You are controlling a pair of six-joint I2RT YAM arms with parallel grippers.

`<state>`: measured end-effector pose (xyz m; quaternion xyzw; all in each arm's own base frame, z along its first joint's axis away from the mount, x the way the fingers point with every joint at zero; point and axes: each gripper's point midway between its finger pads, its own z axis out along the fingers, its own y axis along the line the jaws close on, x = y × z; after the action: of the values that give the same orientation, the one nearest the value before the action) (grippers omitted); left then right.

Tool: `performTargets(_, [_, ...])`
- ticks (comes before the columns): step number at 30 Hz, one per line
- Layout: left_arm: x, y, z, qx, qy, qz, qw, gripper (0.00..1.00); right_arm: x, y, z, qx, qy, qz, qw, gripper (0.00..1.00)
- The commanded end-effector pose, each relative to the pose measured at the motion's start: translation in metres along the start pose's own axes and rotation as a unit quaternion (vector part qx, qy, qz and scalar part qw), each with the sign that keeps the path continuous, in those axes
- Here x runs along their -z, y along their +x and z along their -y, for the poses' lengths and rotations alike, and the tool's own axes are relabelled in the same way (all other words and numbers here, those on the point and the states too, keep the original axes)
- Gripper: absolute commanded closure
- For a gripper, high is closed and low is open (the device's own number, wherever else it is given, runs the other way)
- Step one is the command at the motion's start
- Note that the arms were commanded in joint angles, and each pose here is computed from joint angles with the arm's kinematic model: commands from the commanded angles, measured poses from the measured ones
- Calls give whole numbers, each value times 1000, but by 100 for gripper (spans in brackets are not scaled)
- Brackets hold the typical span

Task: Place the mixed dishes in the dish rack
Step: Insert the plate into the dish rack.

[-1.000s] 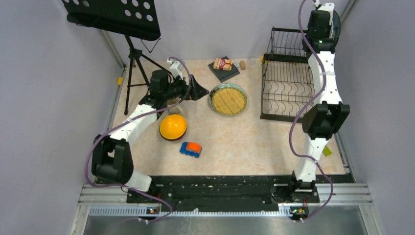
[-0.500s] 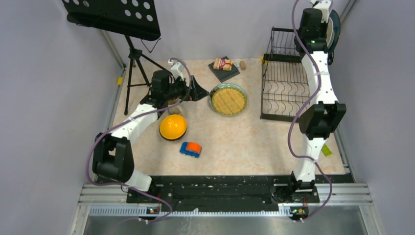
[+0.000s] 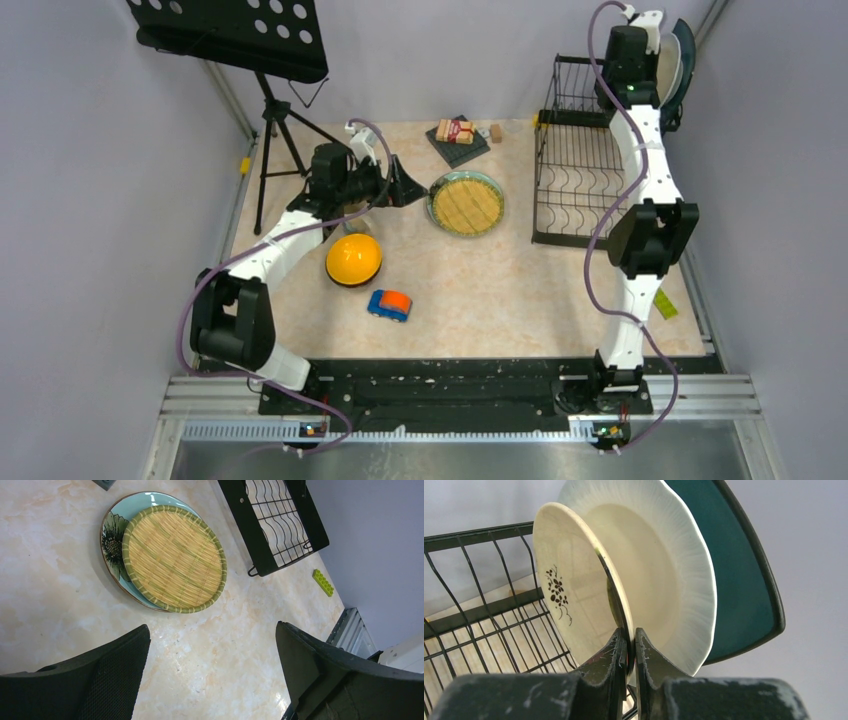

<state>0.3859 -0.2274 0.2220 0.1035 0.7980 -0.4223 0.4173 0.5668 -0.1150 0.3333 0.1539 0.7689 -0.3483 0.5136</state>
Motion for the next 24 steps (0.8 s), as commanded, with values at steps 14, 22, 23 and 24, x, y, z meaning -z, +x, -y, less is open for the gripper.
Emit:
performTargets(14, [0,-16,9,-19,19,17,1000,1,43,-68,28,-63,-65,71,993,48])
performTargets(22, [1,-15,4,-13,4,22,1000,1,89,-101,41,-97,-149,103,979,42])
performTargets(23, [1,-16,2,-12,-2,24,1000,1,98,-106,44,-105,-164,109,975,41])
performTargets(24, [2,-17,-1,-11,-10,28,999,1,107,-108,43,-110,-182,111,971,41])
